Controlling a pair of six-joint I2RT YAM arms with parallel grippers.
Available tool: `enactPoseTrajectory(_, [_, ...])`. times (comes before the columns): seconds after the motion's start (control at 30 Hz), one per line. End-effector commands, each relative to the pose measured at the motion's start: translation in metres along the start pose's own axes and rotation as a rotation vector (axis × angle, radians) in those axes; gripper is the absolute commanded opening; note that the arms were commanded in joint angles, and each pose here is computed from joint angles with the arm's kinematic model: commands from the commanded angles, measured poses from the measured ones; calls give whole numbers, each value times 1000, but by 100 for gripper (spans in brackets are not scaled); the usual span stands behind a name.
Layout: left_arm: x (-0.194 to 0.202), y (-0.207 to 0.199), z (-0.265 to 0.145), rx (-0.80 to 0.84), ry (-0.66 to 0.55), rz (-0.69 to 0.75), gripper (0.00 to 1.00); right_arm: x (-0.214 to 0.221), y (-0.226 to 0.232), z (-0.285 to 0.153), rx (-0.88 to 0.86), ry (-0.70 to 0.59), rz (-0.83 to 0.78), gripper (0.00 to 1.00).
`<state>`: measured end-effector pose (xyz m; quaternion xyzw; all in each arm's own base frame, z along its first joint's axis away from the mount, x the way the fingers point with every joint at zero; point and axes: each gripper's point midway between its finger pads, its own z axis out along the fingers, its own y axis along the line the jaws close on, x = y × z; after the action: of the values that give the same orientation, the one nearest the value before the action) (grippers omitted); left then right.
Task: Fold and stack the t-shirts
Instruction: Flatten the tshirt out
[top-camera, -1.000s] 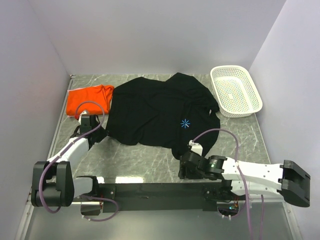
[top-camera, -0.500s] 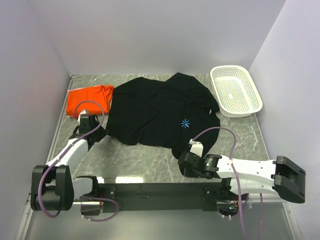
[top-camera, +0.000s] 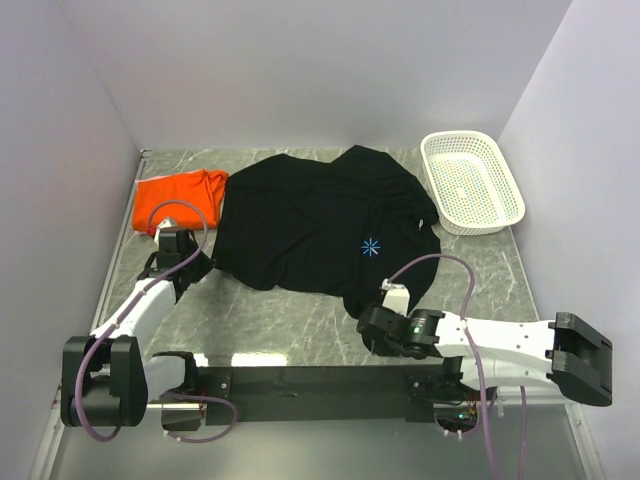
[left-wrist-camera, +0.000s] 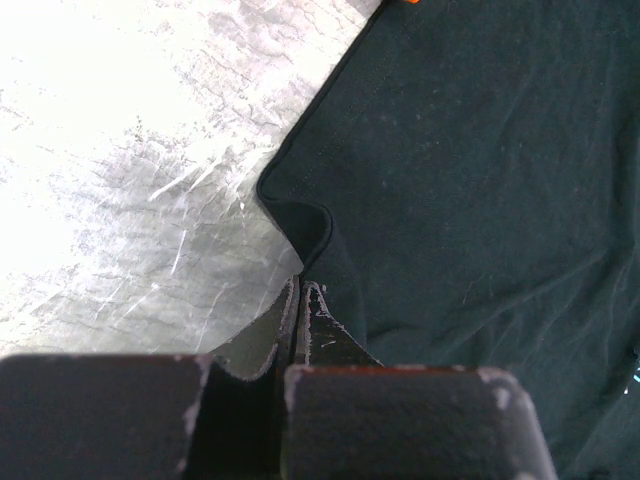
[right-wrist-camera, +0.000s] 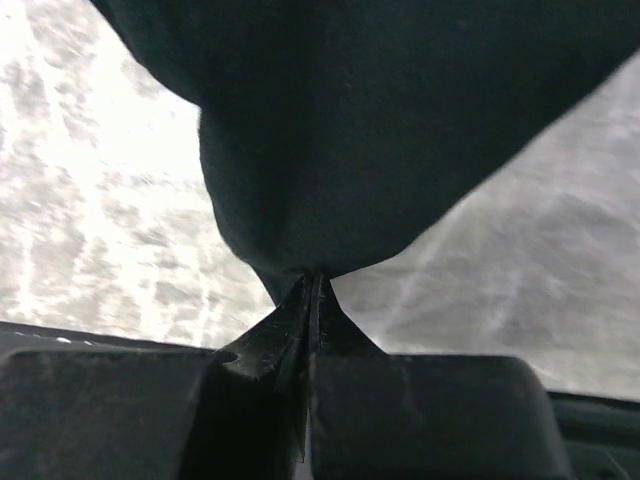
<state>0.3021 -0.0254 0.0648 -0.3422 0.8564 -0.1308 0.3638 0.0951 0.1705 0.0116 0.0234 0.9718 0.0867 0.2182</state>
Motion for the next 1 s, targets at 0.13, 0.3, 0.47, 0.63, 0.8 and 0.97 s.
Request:
enactPoseTrajectory(0.13, [-12, -11, -5, 40, -37, 8, 1, -23, -11, -40, 56, -109, 26, 0])
enactPoseTrajectory(0.3, [-11, -10, -6, 40, -35, 9, 0, -18, -32, -41, 150, -101, 27, 0])
enactPoseTrajectory(0.47, [-16, -11, -9, 39, -53, 6, 1, -12, -39, -46, 230, -99, -5, 0])
enactPoseTrajectory(0.63, [-14, -12, -8, 44, -44, 8, 1, -16, -34, -46, 281, -123, -51, 0])
enactPoseTrajectory(0.8, [-12, -11, -8, 44, -40, 9, 1, -8, 5, -39, 77, -88, 6, 29])
enactPoseTrajectory(0.97, [-11, -12, -8, 52, -32, 11, 1, -4, 1, -37, 23, -86, 53, 56])
